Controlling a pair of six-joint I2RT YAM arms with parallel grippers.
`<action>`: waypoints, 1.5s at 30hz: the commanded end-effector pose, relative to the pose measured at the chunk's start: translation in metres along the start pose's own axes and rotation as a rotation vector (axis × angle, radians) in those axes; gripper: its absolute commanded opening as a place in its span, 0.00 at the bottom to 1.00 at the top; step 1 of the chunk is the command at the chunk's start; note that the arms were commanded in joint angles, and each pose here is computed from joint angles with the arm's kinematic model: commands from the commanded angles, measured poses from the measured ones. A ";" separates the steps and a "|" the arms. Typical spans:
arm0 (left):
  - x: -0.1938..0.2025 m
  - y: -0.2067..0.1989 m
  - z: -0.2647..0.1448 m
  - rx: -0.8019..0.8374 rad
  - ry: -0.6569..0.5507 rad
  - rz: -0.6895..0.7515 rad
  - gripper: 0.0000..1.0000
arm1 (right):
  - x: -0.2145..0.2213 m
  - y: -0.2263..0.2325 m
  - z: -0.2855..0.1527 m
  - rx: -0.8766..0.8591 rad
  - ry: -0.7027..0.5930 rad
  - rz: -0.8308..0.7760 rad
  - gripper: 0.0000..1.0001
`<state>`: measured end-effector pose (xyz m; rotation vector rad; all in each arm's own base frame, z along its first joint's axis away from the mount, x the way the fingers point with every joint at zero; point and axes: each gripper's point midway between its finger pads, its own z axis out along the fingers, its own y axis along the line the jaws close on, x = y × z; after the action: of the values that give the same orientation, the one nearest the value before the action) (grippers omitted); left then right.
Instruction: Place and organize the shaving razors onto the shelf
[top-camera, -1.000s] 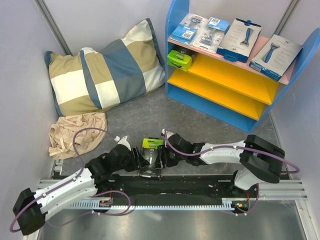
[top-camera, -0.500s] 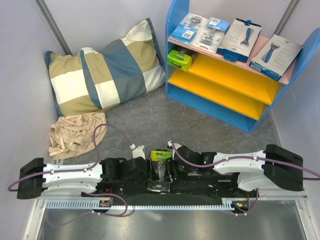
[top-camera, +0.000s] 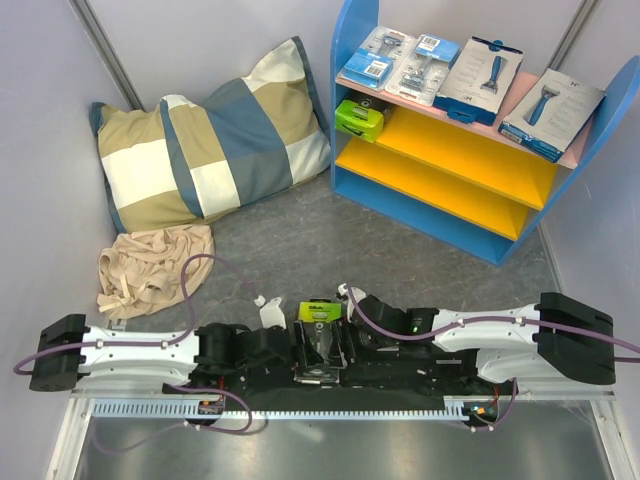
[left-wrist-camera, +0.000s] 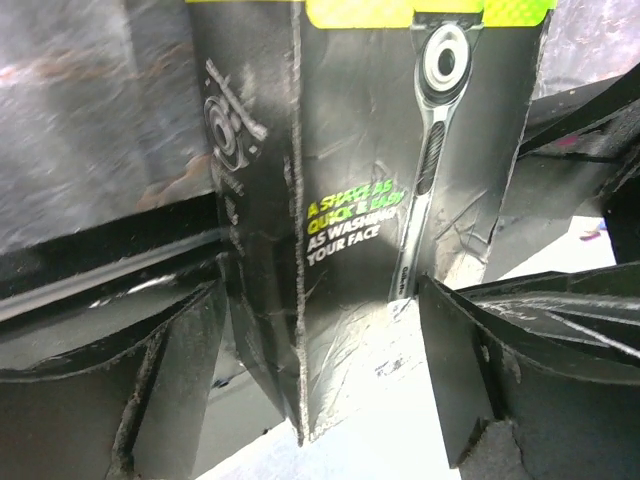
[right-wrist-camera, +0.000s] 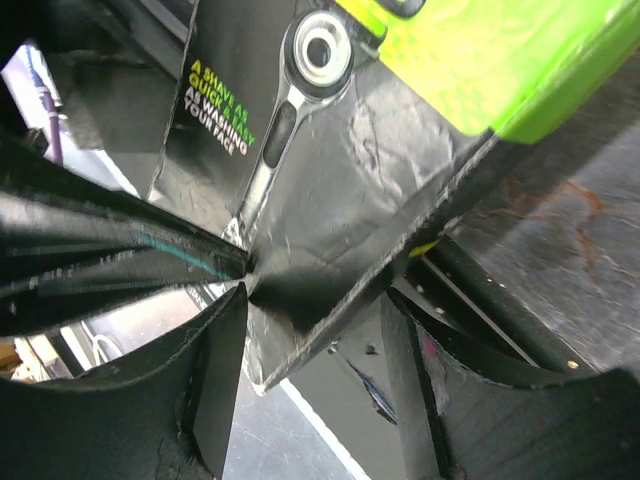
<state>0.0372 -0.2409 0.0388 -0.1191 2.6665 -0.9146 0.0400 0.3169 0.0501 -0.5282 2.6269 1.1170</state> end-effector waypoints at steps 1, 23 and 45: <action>0.001 0.031 0.004 -0.037 -0.033 -0.081 0.84 | -0.008 0.027 0.000 -0.111 -0.038 -0.035 0.62; -0.018 0.076 0.045 -0.297 -0.204 -0.005 0.87 | 0.002 0.019 0.004 -0.158 -0.038 -0.057 0.60; -0.046 0.057 0.024 -0.111 -0.330 0.001 0.86 | 0.038 -0.092 0.014 0.207 -0.014 0.006 0.31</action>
<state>0.0447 -0.2458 0.0317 -0.2355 2.5890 -0.9514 0.0389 0.3101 0.0358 -0.4761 2.5382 1.2349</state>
